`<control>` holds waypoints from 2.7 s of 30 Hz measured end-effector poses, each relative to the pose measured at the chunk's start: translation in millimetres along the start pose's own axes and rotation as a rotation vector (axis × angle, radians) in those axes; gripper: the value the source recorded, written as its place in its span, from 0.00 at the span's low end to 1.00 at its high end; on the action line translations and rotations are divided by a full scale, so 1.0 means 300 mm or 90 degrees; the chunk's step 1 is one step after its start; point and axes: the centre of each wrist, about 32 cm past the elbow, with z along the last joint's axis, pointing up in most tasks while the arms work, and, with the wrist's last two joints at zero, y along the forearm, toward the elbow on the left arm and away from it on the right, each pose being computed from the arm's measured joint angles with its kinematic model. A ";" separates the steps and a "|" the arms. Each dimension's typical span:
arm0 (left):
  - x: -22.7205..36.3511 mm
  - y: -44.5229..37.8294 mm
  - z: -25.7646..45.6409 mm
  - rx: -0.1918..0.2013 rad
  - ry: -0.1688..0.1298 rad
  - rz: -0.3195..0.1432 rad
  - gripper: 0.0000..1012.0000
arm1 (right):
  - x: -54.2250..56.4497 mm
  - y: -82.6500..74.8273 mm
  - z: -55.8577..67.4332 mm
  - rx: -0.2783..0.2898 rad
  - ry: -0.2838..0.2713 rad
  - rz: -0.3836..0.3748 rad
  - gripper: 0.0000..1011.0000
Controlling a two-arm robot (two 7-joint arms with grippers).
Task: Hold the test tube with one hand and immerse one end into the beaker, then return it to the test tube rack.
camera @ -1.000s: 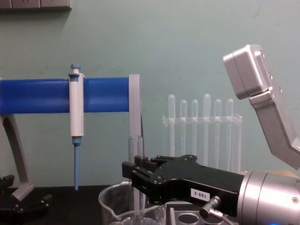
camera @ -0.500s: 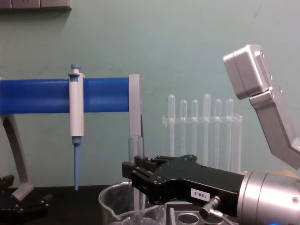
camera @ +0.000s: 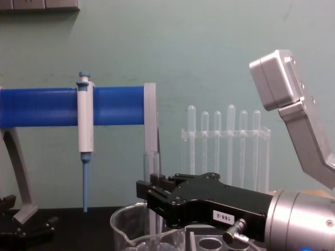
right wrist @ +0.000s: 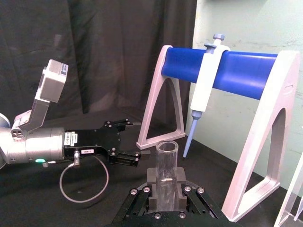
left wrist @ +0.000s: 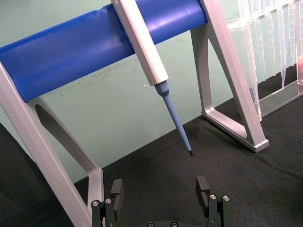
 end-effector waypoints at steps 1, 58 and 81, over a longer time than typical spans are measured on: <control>0.000 0.000 0.000 0.000 0.000 0.000 0.99 | 0.000 0.000 0.000 0.000 0.000 0.000 0.22; 0.000 0.000 0.000 0.000 0.000 0.000 0.99 | 0.000 0.000 0.000 0.000 0.000 0.000 0.22; 0.000 0.000 0.000 0.000 0.000 0.000 0.99 | 0.000 0.000 0.016 0.003 0.000 0.010 0.22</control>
